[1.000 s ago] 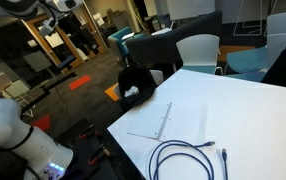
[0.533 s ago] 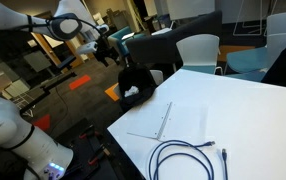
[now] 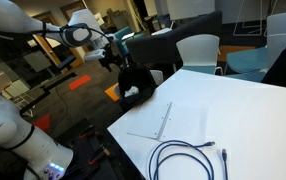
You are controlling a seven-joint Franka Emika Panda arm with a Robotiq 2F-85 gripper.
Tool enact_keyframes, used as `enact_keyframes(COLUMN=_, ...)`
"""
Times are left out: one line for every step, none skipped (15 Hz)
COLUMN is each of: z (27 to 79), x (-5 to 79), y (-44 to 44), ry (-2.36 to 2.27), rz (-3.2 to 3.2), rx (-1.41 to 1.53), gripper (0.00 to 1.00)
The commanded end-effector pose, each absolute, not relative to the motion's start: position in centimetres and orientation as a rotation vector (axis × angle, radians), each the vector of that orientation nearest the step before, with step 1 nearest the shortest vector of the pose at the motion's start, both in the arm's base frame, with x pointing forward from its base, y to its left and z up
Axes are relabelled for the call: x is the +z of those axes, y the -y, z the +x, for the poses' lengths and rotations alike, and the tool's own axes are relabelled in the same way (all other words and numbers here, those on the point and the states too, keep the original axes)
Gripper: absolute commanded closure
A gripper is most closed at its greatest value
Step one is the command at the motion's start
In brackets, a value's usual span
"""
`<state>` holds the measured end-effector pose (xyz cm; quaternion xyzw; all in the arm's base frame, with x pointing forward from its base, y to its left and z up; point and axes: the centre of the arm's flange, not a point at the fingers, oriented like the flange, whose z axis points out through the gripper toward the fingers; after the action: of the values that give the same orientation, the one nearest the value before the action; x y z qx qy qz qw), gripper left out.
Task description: Remove the cloth from the bag and put it on the table
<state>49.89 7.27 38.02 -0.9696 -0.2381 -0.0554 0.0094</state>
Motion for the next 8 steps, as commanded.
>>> enact_keyframes(z=50.4, x=37.4, y=-7.1, ry=0.763, rz=-2.993, rx=-0.191, gripper=0.00)
enact_keyframes(z=51.1, x=36.3, y=-7.3, ry=0.793, rz=-2.950, rx=-0.198, gripper=0.00)
enact_keyframes(z=52.0, x=34.9, y=-7.5, ry=0.801, rz=-2.939, rx=-0.215, gripper=0.00)
enact_keyframes(z=53.1, x=33.4, y=-7.9, ry=0.834, rz=-2.902, rx=-0.240, gripper=0.00)
enact_keyframes(z=53.7, x=32.1, y=-8.3, ry=0.861, rz=-2.870, rx=-0.260, gripper=0.00)
enact_keyframes(z=54.6, x=30.3, y=-8.7, ry=0.894, rz=-2.856, rx=-0.282, gripper=0.00)
enact_keyframes(z=55.3, x=28.8, y=-9.1, ry=0.933, rz=-2.829, rx=-0.299, gripper=0.00)
enact_keyframes(z=56.0, x=27.2, y=-9.8, ry=0.970, rz=-2.796, rx=-0.307, gripper=0.00)
